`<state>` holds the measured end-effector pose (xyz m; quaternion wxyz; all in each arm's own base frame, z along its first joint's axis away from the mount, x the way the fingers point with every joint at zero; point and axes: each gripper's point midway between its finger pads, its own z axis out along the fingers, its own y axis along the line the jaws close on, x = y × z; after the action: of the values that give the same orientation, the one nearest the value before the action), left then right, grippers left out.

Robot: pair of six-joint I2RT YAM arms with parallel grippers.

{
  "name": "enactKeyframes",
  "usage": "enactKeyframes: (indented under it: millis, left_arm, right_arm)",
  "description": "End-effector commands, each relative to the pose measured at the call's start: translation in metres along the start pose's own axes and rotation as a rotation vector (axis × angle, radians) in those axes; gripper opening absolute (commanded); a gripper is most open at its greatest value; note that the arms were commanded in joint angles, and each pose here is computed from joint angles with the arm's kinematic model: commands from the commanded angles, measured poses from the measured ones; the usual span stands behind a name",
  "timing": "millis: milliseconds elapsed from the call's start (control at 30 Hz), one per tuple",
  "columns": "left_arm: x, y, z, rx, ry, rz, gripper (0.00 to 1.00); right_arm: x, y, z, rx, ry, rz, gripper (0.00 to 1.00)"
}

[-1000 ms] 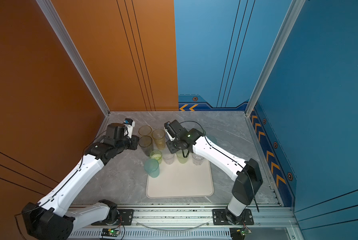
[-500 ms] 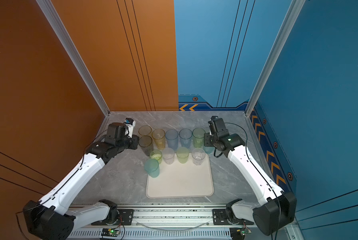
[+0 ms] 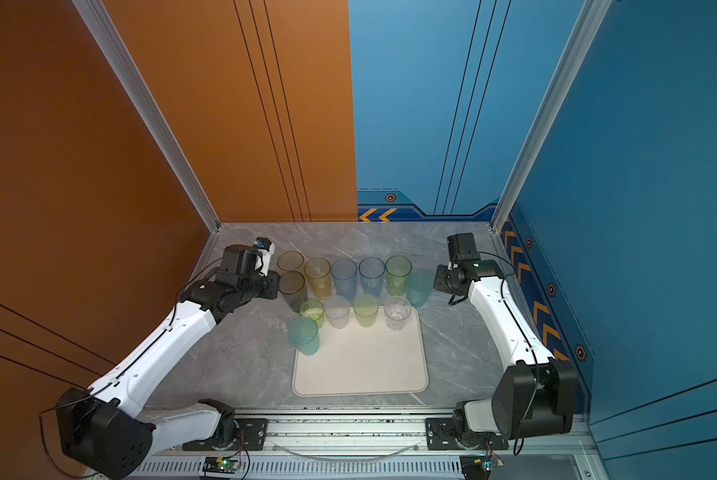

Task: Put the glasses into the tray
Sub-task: 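Move the right gripper back to the second teal dotted cup beyond the tray, then lower the right gripper onto the second teal cup and close on its rim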

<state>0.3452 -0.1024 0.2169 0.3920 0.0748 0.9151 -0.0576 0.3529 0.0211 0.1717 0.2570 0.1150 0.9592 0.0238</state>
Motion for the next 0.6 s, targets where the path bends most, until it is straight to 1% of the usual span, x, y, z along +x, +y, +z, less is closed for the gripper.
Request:
enactKeyframes:
  millis: [0, 200, 567]
  left_arm:
    - [-0.001, 0.004, -0.001, -0.010, 0.007, 0.000, 0.25]
    - [0.000, 0.006, 0.000, -0.015, 0.010, -0.003, 0.25]
    - [0.001, 0.006, 0.001, -0.012, 0.013, -0.004, 0.25]
  right_arm:
    - [-0.007, 0.006, 0.005, -0.035, 0.023, -0.016, 0.16]
    - [-0.008, 0.012, 0.021, -0.054, 0.066, -0.026, 0.15]
    - [-0.011, 0.021, 0.031, -0.094, 0.087, -0.027, 0.15]
